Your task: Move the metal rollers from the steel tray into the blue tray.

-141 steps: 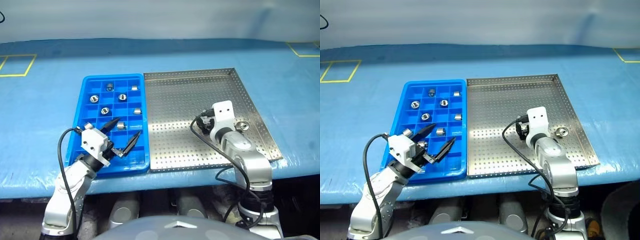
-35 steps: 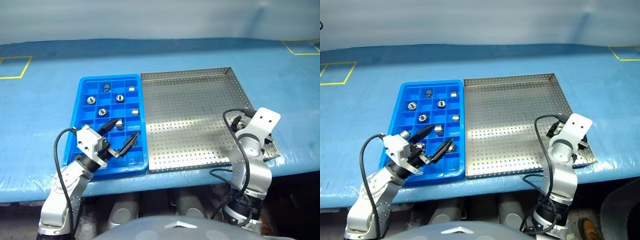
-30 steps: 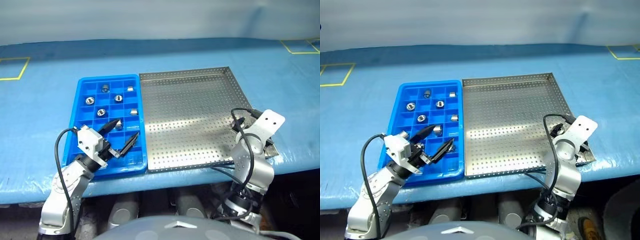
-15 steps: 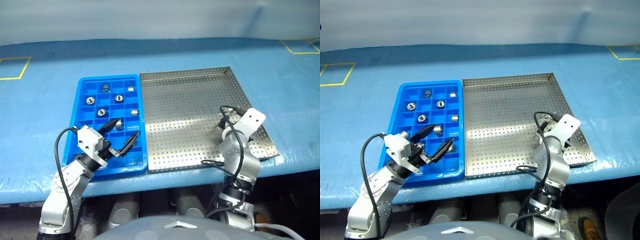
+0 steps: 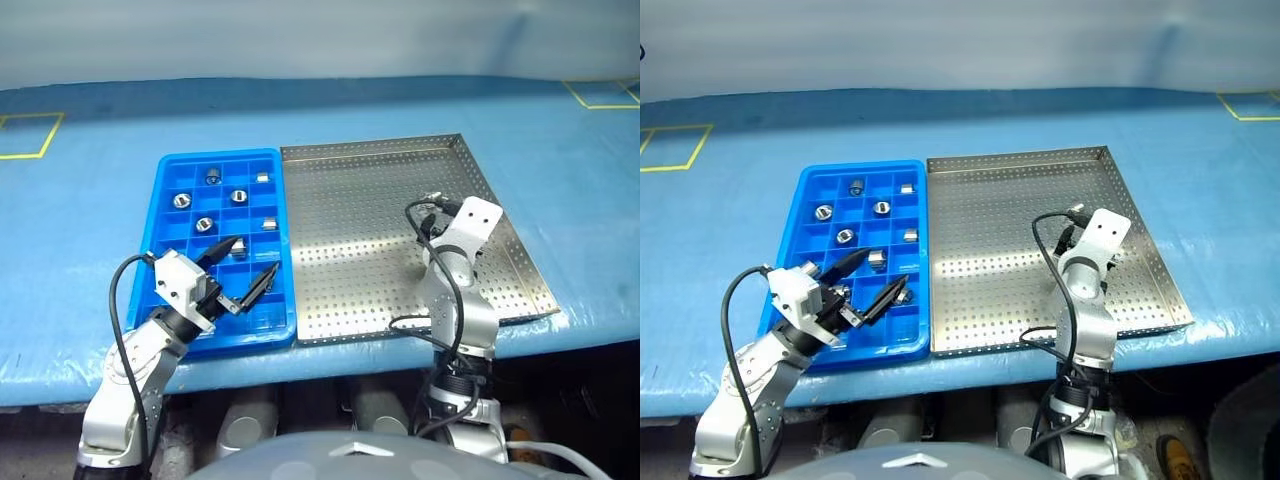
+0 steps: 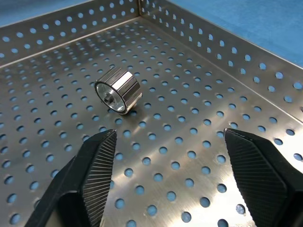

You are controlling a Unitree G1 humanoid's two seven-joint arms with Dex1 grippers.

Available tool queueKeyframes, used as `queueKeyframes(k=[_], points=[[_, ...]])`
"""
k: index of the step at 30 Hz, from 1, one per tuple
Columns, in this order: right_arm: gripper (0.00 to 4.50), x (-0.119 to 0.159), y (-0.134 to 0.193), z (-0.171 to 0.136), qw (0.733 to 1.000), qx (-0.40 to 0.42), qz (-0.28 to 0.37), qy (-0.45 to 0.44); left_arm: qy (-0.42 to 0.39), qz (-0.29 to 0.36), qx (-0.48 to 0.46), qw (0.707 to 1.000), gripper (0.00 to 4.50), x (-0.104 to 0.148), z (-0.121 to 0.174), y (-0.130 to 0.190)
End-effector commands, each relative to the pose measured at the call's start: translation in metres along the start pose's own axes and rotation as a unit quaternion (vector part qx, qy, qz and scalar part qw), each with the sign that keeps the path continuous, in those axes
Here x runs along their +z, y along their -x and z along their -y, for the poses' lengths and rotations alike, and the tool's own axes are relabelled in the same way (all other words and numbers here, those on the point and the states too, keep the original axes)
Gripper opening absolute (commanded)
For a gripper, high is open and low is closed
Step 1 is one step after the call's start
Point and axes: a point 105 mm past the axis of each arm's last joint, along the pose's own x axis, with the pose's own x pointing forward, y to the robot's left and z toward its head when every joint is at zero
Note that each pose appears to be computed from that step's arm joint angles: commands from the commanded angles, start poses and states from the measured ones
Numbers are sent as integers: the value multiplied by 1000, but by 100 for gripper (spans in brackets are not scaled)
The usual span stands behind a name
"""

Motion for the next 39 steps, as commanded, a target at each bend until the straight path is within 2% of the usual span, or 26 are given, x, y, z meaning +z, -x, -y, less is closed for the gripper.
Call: queueKeyframes(k=[1,11,17,23,30,39], points=[[447,11,-6,-20,1000,20,19,-2,-2,14,-4,1000,450,6,1,0],[447,13,-49,-27,1000,-5,-2,-8,-1,17,1,1000,450,6,1,1],[447,7,-62,-50,999,37,-19,18,2,19,2,1000,450,6,3,1],[447,17,-69,-67,997,71,-5,42,1,21,2,1000,450,6,4,0],[447,34,-68,-73,996,85,17,38,-1,23,-3,1000,450,7,3,-1],[447,53,-53,-84,987,132,58,70,-5,28,-15,999,450,10,2,-8]])
